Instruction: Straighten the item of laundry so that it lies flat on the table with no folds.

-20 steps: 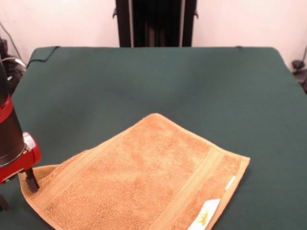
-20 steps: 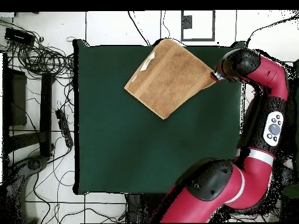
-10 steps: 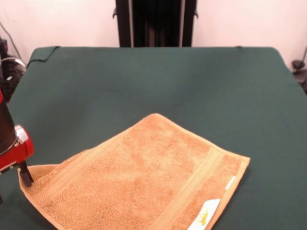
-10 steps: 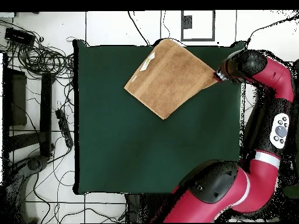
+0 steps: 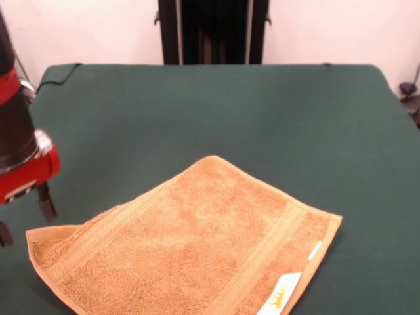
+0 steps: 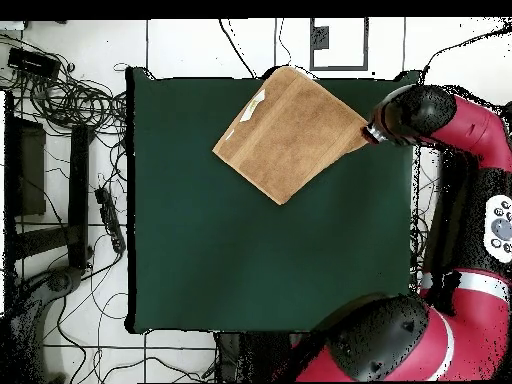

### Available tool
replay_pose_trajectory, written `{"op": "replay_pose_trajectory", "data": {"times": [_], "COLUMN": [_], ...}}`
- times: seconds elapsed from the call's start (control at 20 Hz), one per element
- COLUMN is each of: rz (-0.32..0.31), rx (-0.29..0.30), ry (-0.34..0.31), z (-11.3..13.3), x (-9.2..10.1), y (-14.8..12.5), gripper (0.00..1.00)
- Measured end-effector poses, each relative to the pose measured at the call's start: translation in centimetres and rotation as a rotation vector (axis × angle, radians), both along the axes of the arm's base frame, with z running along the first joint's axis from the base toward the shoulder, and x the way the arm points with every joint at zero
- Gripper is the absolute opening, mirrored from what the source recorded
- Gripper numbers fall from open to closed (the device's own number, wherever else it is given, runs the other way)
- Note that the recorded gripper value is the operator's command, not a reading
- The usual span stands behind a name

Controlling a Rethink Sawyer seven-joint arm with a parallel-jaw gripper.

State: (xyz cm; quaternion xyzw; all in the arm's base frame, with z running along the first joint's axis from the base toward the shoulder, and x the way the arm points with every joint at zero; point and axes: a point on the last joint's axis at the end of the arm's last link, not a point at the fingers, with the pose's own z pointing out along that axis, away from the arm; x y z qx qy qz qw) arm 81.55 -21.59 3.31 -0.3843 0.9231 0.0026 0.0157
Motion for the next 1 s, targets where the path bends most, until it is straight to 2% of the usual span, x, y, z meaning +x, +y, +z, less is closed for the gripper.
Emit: {"op": "replay_pose_trajectory", "data": {"times": [0.05,0.25,0.4,0.45,0.6,0.65,0.7,1.0], "rz": [-0.015,-0.153,-0.235,-0.322,-0.418,-0.493,-0.528,-0.909], "rx": [-0.003,-0.009,-0.008,-0.005,-0.003,0.0,0.002,0.022], "ry": [-0.005,-0.016,-0.017,-0.016,-0.013,-0.008,-0.005,0.023], "z": [0.7,3.5,4.4,5.2,5.7,6.0,6.2,6.7], "x": [-0.3,-1.6,-2.2,-2.7,-3.4,-3.8,-4.1,-6.1], "y": [0.4,2.9,4.2,5.5,6.9,7.9,8.4,12.8], "gripper": [1.0,1.0,1.0,1.0,1.0,1.0,1.0,1.0]}}
